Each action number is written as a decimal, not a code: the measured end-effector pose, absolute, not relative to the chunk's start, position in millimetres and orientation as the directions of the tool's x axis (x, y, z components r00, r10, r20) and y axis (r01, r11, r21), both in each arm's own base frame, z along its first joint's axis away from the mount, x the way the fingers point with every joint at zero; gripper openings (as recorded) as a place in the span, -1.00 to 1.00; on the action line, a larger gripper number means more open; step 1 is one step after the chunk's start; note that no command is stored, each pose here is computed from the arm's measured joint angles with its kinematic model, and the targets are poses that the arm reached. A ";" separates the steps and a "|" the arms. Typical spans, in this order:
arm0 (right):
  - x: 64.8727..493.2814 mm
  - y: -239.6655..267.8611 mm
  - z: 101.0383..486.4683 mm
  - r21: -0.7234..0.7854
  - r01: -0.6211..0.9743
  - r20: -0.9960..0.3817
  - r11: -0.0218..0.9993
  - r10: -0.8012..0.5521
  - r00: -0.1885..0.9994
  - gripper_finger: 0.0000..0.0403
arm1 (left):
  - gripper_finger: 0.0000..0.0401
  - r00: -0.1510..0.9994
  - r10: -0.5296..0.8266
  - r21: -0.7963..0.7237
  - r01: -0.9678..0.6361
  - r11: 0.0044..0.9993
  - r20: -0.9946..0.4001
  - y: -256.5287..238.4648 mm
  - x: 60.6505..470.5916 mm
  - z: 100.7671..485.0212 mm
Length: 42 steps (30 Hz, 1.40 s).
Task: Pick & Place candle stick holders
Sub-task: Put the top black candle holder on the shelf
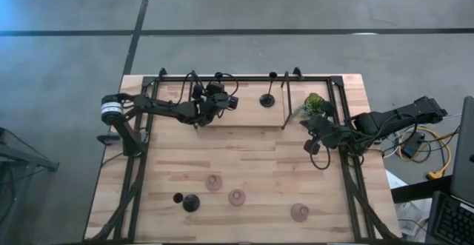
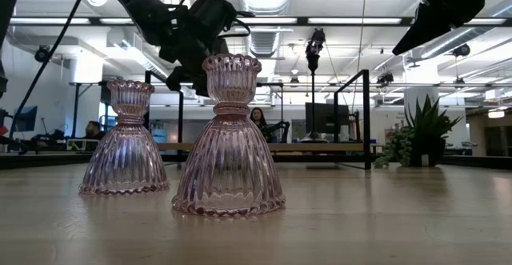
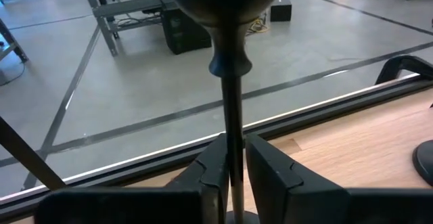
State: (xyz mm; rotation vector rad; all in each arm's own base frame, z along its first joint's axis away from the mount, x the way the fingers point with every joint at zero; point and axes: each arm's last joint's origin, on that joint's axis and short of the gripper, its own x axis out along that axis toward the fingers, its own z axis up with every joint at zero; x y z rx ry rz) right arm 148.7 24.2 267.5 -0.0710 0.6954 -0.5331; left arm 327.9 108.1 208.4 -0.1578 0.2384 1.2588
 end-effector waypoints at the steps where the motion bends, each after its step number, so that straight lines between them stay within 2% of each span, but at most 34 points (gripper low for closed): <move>1: 148.7 24.2 267.5 -0.236 0.444 -0.592 0.864 -0.490 0.640 -0.96 | -0.73 0.290 0.920 0.011 -0.953 0.304 -0.265 108.1 327.9 208.5; 13: 148.8 24.3 267.6 -0.235 0.444 -0.591 0.865 -0.490 0.641 -0.96 | -0.71 0.330 0.911 0.009 -0.939 0.343 -0.247 106.4 327.3 226.2; 38: 148.8 24.3 267.5 -0.235 0.444 -0.591 0.865 -0.489 0.641 -0.96 | -0.71 0.322 0.914 0.087 -0.932 0.352 -0.248 104.6 319.7 243.5; 42: 148.8 24.3 267.5 -0.235 0.444 -0.591 0.865 -0.490 0.641 -0.96 | -0.62 0.322 0.913 0.117 -0.926 0.359 -0.250 104.6 319.7 243.4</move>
